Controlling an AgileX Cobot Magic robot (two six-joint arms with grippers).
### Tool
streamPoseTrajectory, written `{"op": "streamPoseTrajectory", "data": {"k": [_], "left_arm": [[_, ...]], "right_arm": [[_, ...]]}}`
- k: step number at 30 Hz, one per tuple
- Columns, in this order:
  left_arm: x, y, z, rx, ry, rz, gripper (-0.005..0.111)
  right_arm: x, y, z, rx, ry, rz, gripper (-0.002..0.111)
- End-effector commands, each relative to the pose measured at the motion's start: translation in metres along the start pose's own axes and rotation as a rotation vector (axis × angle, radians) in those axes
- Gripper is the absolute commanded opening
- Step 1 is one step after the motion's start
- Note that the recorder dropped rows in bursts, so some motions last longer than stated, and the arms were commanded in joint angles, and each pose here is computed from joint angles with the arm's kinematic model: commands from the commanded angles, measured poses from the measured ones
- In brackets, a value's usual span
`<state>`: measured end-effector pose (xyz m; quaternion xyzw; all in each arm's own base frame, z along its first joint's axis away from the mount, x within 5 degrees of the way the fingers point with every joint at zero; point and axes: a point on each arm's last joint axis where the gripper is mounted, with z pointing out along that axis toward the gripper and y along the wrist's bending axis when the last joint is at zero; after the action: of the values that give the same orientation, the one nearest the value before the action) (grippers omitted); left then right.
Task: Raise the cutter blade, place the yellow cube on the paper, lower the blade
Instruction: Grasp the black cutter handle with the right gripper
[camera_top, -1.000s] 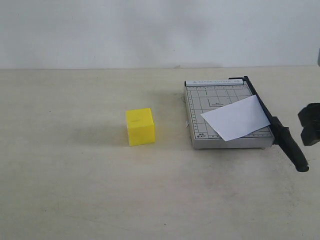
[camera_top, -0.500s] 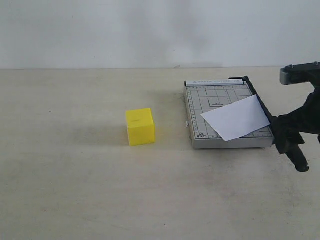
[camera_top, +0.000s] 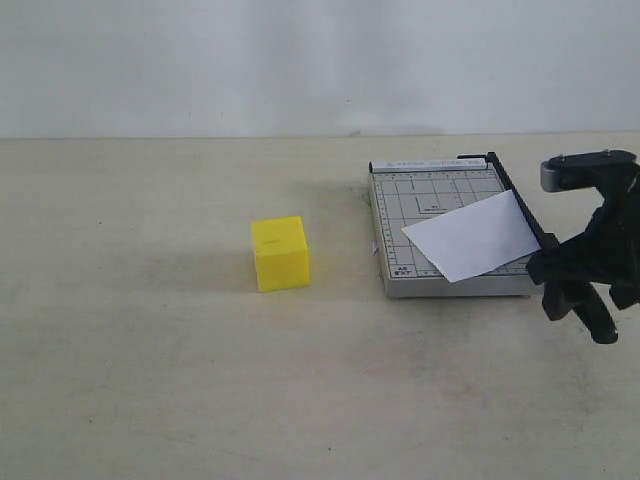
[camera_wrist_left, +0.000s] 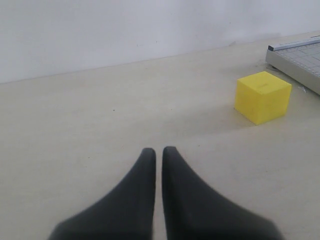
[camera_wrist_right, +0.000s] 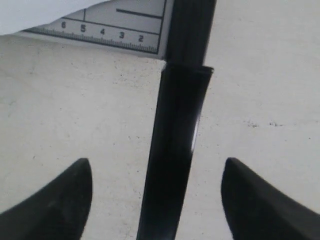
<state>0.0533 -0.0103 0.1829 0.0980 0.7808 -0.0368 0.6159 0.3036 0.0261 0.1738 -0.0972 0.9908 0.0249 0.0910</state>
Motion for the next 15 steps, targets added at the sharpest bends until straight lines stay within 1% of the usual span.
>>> {"op": "streamPoseTrajectory", "data": {"k": [1,3,5,8,15], "left_arm": [[-0.0019,0.0000,-0.0006,0.000,-0.015,-0.006,0.005],[-0.0019,0.0000,-0.0006,0.000,-0.015,-0.006,0.005],[-0.0019,0.0000,-0.0006,0.000,-0.015,-0.006,0.005],[-0.0019,0.0000,-0.0006,0.000,-0.015,-0.006,0.005],[-0.0019,0.0000,-0.0006,0.000,-0.015,-0.006,0.005]], "right_arm": [[-0.0024,-0.0004,0.0002,0.004,-0.012,-0.013,0.042],[-0.0027,0.0001,0.0002,-0.002,-0.015,0.010,0.029],[-0.0033,0.0007,0.0002,-0.009,-0.021,0.024,0.018],[-0.0034,0.0012,0.0002,-0.015,-0.022,0.031,0.010],[-0.0036,0.0013,0.0002,-0.015,-0.024,0.031,0.009]]}}
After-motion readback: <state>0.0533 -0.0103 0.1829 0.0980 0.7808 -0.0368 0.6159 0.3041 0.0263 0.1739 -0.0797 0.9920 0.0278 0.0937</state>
